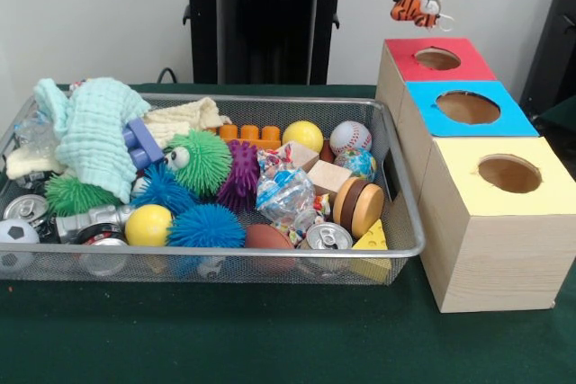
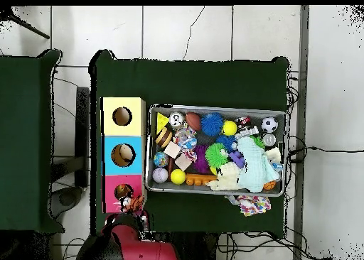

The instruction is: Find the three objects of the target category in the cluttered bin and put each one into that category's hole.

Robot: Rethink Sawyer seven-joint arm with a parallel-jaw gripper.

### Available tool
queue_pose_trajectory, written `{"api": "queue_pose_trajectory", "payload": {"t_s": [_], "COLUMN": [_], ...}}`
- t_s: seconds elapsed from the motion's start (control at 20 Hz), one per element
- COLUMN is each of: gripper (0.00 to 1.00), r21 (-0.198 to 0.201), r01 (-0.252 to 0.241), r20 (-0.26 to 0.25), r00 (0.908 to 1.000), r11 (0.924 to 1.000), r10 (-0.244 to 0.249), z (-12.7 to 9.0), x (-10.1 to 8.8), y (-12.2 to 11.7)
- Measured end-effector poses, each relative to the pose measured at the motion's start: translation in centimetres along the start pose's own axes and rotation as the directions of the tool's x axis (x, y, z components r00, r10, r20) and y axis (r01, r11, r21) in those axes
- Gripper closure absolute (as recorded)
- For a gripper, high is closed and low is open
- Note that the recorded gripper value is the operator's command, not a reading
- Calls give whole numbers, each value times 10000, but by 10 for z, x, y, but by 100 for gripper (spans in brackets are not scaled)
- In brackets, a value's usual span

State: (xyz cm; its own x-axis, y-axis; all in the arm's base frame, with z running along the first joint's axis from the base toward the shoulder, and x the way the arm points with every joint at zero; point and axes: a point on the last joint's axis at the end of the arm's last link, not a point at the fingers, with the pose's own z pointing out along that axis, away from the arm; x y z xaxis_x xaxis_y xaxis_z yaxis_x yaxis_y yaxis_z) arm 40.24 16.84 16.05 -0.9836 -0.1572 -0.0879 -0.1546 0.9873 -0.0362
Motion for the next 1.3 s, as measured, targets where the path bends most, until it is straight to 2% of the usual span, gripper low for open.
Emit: {"api": "queue_pose_trajectory", "payload": {"t_s": [0.7, 1.3], "gripper": [100, 100], "r21": [0, 138], "r01": [48, -101], "r20": [-315, -629], "r00": [9995, 9980], "r11": [10000, 9999], "r10": [-47, 109], "z": [16, 27], "x": [-9, -4], "y": [17, 10]}}
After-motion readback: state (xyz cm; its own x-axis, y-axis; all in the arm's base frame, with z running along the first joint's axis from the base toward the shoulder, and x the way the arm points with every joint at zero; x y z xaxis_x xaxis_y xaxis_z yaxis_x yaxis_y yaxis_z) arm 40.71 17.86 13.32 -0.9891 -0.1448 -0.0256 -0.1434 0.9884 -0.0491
